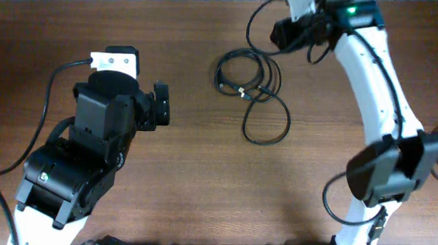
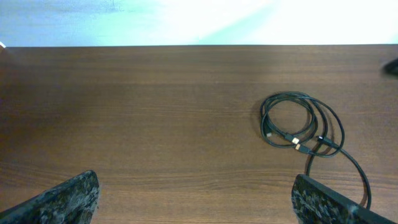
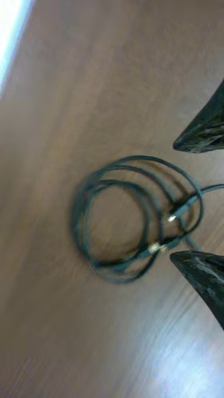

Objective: Untangle cables

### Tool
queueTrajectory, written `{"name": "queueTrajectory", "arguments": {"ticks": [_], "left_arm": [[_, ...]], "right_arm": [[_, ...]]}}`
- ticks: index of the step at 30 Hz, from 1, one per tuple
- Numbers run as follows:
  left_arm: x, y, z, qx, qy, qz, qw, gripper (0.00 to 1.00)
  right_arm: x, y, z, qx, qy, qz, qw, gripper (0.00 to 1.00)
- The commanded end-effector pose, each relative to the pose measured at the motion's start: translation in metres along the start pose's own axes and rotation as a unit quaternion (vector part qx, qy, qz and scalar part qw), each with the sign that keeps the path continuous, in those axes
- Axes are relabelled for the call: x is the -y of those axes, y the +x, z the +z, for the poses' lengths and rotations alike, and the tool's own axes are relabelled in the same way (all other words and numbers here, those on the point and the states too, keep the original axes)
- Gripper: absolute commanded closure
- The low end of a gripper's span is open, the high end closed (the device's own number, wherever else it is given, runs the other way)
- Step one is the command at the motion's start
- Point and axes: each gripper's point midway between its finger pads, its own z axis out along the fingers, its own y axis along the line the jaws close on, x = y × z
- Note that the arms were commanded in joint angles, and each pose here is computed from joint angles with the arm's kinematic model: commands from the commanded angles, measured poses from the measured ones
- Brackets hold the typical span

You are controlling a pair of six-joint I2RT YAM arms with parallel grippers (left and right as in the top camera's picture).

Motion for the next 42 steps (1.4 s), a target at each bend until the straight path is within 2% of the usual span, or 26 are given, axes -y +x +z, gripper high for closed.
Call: {"name": "queueTrajectory", "arguments": {"ticks": [1,4,10,19,21,22,26,27,33,42], "left_arm": [[0.0,-0.002,-0.001,0.001,0.003,-0.007,1.0,0.01],[0.0,-0.002,-0.001,0.001,0.003,-0.007,1.0,0.01],[0.0,-0.002,-0.001,0.002,0.003,-0.007,1.0,0.01],[0.0,-0.002,-0.001,0.001,0.003,-0.007,1.0,0.01],[0.0,-0.002,-0.001,0.002,0.003,-0.007,1.0,0.01],[0.0,-0.002,-0.001,0.002,0.003,-0.007,1.0,0.01],[0.0,-0.002,-0.001,0.002,0.003,-0.007,1.0,0.01],[0.0,-0.002,-0.001,0.001,0.003,-0.007,1.0,0.01],[0.0,-0.002,-0.001,0.001,0.003,-0.007,1.0,0.01],[0.0,-0.002,-0.001,0.002,0.003,-0.007,1.0,0.01]], "right_arm": [[0.018,0.04,0.044,-0.051,0.013,0.027,0.998,0.45],[0.026,0.062,0.071,-0.059,0.012,0.054,0.997,0.36],[0.031,0.092,0.115,-0.048,-0.001,0.092,0.995,0.27],[0.024,0.115,0.15,-0.037,-0.035,0.096,0.994,0.27],[0.024,0.119,0.155,-0.041,-0.036,0.098,0.994,0.32],[0.024,0.121,0.158,-0.042,-0.036,0.1,0.993,0.39],[0.025,0.121,0.161,-0.041,-0.036,0.108,0.993,0.82],[0.026,0.12,0.161,-0.038,-0.035,0.107,0.993,0.85],[0.036,0.112,0.158,-0.022,-0.029,0.11,0.993,0.96],[0.036,0.064,0.112,0.02,-0.066,0.115,0.991,0.96]]}}
